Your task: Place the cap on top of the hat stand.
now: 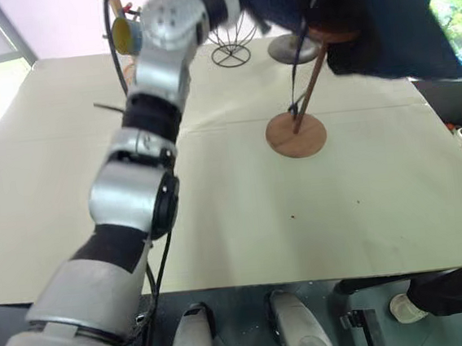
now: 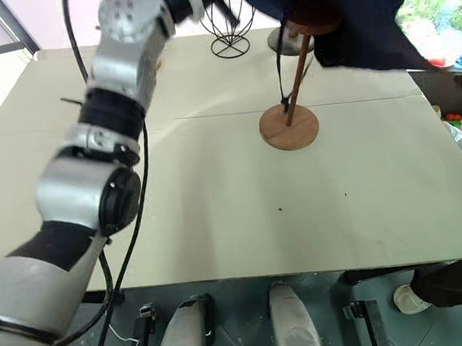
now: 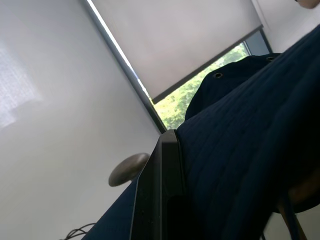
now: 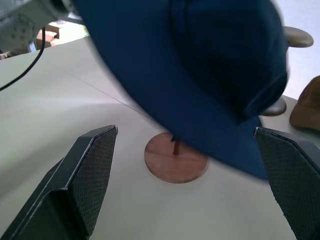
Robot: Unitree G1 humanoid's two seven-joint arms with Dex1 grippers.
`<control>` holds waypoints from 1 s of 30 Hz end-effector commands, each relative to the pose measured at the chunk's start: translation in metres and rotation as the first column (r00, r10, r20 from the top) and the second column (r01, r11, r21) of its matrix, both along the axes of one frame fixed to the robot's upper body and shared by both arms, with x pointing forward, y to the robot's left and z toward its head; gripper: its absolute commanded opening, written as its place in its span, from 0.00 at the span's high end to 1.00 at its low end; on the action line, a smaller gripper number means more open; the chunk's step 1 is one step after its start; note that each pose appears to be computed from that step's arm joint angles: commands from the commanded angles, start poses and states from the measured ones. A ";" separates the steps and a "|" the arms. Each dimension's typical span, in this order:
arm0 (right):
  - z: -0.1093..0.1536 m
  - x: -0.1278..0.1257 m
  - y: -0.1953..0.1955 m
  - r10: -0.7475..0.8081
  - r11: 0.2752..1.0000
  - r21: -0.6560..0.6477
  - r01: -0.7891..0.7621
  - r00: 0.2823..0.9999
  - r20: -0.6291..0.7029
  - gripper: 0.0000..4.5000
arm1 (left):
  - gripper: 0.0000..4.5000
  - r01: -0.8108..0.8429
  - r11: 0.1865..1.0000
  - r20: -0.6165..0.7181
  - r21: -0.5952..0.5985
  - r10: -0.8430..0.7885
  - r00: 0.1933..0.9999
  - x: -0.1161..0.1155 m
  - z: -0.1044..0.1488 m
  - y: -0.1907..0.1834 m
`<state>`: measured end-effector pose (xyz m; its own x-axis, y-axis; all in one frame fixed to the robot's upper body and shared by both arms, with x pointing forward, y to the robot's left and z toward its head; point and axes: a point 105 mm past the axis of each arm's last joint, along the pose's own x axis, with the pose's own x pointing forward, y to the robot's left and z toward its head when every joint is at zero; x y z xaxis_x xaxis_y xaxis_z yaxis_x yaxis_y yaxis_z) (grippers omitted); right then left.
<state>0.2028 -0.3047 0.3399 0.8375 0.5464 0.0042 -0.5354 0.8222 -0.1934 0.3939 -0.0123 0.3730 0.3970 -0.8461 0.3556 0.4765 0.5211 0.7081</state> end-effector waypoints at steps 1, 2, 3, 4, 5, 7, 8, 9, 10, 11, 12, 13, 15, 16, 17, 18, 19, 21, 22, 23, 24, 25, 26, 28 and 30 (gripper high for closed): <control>0.012 -0.006 -0.004 -0.027 0.999 -0.029 0.028 0.998 0.054 0.00 | 0.99 -0.012 0.997 0.201 0.077 -0.004 0.980 -0.021 0.002 0.004; 0.013 -0.005 -0.004 -0.029 0.999 -0.027 0.031 0.998 0.057 0.00 | 0.99 -0.029 0.995 0.209 0.091 0.009 0.978 -0.020 -0.007 0.008; 0.013 -0.004 -0.004 -0.031 0.999 -0.026 0.033 0.998 0.059 0.00 | 0.99 -0.042 0.994 0.225 0.105 0.018 0.974 -0.019 -0.013 0.011; 0.013 -0.004 -0.005 -0.032 0.999 -0.025 0.034 0.998 0.060 0.00 | 0.99 -0.051 0.991 0.257 0.124 0.018 0.966 -0.021 -0.021 0.013; 0.014 -0.003 -0.005 -0.032 0.999 -0.025 0.034 0.998 0.060 0.00 | 0.99 -0.058 0.988 0.281 0.145 0.015 0.959 -0.022 -0.029 0.015; 0.013 -0.002 -0.005 -0.032 0.999 -0.026 0.033 0.998 0.061 0.00 | 0.99 -0.084 0.975 0.315 0.204 0.016 0.949 -0.021 -0.051 0.018; 0.013 -0.001 -0.005 -0.031 0.999 -0.026 0.033 0.998 0.061 0.00 | 0.99 -0.090 0.969 0.332 0.231 0.009 0.943 -0.022 -0.061 0.020; 0.013 0.000 -0.005 -0.030 0.999 -0.026 0.032 0.998 0.061 0.00 | 0.99 -0.101 0.958 0.366 0.268 -0.004 0.931 -0.024 -0.072 0.022; 0.013 0.001 -0.006 -0.031 0.999 -0.025 0.033 0.998 0.060 0.00 | 0.99 -0.108 0.948 0.401 0.300 -0.022 0.916 -0.027 -0.081 0.023; 0.012 0.002 -0.006 -0.032 0.999 -0.024 0.033 0.998 0.059 0.00 | 0.99 -0.118 0.934 0.432 0.338 -0.043 0.901 -0.029 -0.092 0.025; 0.011 0.004 -0.007 -0.033 0.999 -0.024 0.035 0.998 0.058 0.00 | 0.99 -0.130 0.919 0.449 0.371 -0.055 0.892 -0.029 -0.103 0.027; 0.011 0.005 -0.007 -0.035 0.999 -0.025 0.036 0.998 0.057 0.00 | 0.99 -0.141 0.908 0.459 0.394 -0.062 0.886 -0.028 -0.111 0.029; 0.011 0.008 -0.009 -0.042 0.999 -0.028 0.044 0.997 0.057 0.00 | 0.99 -0.165 0.883 0.459 0.439 -0.063 0.886 -0.024 -0.127 0.032; 0.011 0.009 -0.009 -0.045 0.998 -0.030 0.047 0.997 0.058 0.00 | 0.99 -0.171 0.877 0.458 0.448 -0.061 0.887 -0.022 -0.132 0.033; 0.011 0.011 -0.010 -0.049 0.998 -0.031 0.050 0.997 0.058 0.00 | 0.99 -0.182 0.871 0.445 0.456 -0.046 0.894 -0.018 -0.137 0.034; 0.010 0.012 -0.010 -0.049 0.998 -0.032 0.051 0.997 0.058 0.00 | 0.99 -0.187 0.864 0.429 0.467 -0.037 0.902 -0.015 -0.143 0.035; 0.010 0.012 -0.010 -0.048 0.998 -0.032 0.050 0.997 0.058 0.00 | 0.99 -0.192 0.854 0.415 0.483 -0.031 0.909 -0.012 -0.149 0.036; 0.009 0.013 -0.010 -0.045 0.998 -0.033 0.047 0.997 0.056 0.00 | 0.99 -0.195 0.841 0.399 0.505 -0.027 0.916 -0.009 -0.157 0.037; 0.008 0.014 -0.010 -0.042 0.998 -0.036 0.044 0.998 0.051 0.00 | 0.99 -0.194 0.831 0.395 0.522 -0.034 0.918 -0.008 -0.161 0.036; 0.005 0.014 -0.009 -0.038 0.998 -0.043 0.040 0.998 0.044 0.00 | 0.99 -0.190 0.813 0.380 0.550 -0.040 0.924 -0.007 -0.167 0.036; 0.003 0.015 -0.008 -0.036 0.998 -0.049 0.038 0.999 0.038 0.00 | 0.99 -0.183 0.794 0.365 0.579 -0.052 0.930 -0.006 -0.172 0.036; 0.001 0.015 -0.008 -0.035 0.998 -0.053 0.036 0.999 0.035 0.00 | 0.99 -0.178 0.782 0.355 0.598 -0.059 0.933 -0.005 -0.175 0.036; 0.000 0.015 -0.007 -0.033 0.998 -0.054 0.035 0.999 0.032 0.00 | 0.99 -0.175 0.773 0.362 0.610 -0.075 0.929 -0.006 -0.176 0.036; -0.002 0.014 -0.007 -0.032 0.998 -0.055 0.034 0.999 0.029 0.00 | 0.99 -0.172 0.761 0.374 0.625 -0.099 0.922 -0.007 -0.168 0.037; -0.003 0.014 -0.007 -0.033 0.998 -0.056 0.034 0.999 0.026 0.00 | 0.99 -0.169 0.758 0.376 0.630 -0.107 0.920 -0.006 -0.160 0.039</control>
<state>0.2216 -0.3150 0.3275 0.8586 0.5116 -0.0327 -0.5066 0.8369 -0.2074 0.3887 0.0263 0.1997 0.3960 -0.9048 -0.1569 0.1283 -0.1147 0.9851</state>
